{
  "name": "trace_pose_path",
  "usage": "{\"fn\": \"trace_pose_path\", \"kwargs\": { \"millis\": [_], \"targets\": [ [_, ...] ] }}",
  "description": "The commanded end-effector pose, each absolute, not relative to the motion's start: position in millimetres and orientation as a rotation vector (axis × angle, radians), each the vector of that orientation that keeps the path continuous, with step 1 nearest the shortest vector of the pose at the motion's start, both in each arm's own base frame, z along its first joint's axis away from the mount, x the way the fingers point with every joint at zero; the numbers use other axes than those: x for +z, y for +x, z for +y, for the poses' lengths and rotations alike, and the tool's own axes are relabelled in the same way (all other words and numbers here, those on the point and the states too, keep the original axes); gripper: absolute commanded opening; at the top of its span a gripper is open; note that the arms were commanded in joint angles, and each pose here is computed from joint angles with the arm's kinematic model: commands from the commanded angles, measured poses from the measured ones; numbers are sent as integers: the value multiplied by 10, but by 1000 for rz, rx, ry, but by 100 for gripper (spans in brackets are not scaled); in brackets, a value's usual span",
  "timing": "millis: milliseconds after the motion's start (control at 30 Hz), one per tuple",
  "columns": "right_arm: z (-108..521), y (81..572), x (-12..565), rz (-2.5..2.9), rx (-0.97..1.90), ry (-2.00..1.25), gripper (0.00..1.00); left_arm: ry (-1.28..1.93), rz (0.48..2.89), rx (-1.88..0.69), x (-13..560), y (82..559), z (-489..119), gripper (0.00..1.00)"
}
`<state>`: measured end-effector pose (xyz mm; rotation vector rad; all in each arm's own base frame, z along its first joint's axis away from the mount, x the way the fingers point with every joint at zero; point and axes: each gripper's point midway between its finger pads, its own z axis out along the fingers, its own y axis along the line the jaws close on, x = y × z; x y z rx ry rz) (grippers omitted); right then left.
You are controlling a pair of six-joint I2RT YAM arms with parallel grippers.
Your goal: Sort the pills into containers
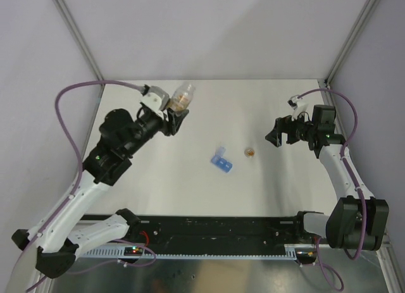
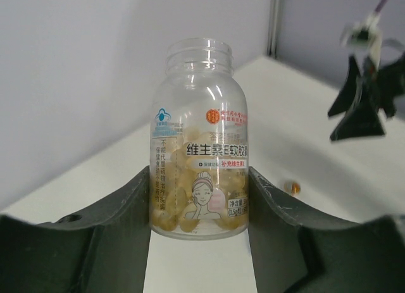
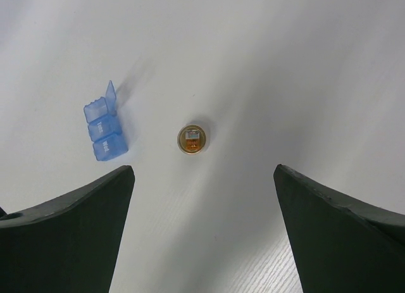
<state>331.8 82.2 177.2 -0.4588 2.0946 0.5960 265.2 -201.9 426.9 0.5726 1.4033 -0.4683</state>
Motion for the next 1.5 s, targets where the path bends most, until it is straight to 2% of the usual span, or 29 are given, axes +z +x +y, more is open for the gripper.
{"fn": "trace_pose_path", "kwargs": {
  "millis": [0,367,900,1467],
  "targets": [
    [841,3335,1790,2068,610,-490,99,640,1351,-454,4134,2627,-2055,0],
    [870,3318,1817,2055,628,-503,100,789,1562,-469,2775,2657,-2208,0],
    [882,3309,1805,2057,635,-511,99,961,1757,-531,1789,2516,-2407,0],
    [942,3282,1774,2063,663,-531,99,1159,1897,-556,1192,2493,-2578,0]
  ]
}}
